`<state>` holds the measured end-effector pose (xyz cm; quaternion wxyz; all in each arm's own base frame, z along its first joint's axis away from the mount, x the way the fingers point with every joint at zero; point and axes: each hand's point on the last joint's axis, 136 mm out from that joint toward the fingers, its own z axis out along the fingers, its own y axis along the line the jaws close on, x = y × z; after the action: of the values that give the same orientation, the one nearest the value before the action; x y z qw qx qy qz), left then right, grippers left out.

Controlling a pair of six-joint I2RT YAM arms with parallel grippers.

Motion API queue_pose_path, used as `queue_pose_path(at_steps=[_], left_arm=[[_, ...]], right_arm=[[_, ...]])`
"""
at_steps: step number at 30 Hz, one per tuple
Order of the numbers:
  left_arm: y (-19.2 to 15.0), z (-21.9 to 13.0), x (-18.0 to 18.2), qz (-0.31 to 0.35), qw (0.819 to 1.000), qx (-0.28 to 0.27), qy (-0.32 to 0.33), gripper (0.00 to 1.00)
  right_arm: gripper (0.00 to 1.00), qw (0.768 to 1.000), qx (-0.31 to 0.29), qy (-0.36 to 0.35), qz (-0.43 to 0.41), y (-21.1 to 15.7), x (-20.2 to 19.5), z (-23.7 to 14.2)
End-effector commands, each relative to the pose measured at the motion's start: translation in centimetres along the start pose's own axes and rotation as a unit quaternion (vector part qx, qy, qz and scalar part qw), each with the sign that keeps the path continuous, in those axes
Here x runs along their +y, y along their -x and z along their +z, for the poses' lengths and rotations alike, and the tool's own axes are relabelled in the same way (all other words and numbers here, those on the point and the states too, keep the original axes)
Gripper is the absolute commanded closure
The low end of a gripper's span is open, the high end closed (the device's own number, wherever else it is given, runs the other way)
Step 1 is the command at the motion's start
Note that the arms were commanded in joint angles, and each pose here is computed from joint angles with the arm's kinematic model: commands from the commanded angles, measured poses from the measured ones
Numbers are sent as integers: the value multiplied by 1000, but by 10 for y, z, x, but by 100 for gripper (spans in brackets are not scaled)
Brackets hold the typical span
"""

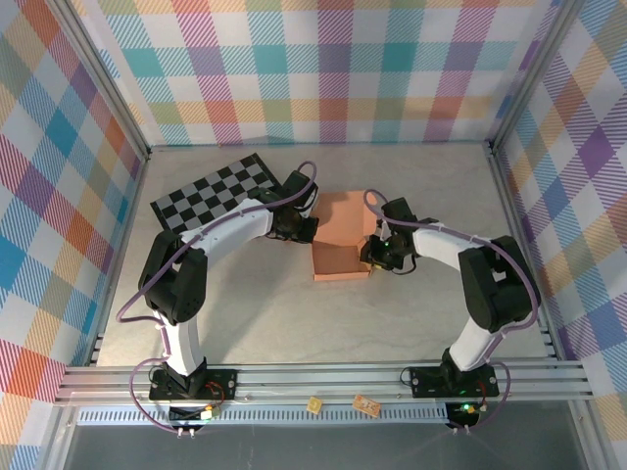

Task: Fold the paper box

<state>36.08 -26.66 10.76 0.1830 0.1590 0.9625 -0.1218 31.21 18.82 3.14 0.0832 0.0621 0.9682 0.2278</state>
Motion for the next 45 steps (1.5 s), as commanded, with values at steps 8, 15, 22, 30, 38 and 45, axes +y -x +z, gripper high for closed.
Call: queue_pose_path(at_steps=[8,15,22,30,38,45], left_arm=[[-1,-9,-11,-2,1000,-1,-10,91],[-1,-9,-12,-2,1000,0,-12,91],[0,-9,-13,-2,1000,-1,-13,91],[-1,-8,-13,-2,1000,0,-14,91],[0,-7,-15,-2,1000,0,-18,91],[1,-8,-16,-3,1000,-2,-20,91]], right_arm=[[86,980,8,-188,-60,-2,-24,0],[94,952,21,-290,-90,-4,-40,-2],[78,950,18,-290,-110,-4,-31,1],[96,944,18,-304,-122,-2,-35,0],[98,945,7,-301,-127,-3,-35,-3],[62,956,-20,-262,-127,3,-17,-22]])
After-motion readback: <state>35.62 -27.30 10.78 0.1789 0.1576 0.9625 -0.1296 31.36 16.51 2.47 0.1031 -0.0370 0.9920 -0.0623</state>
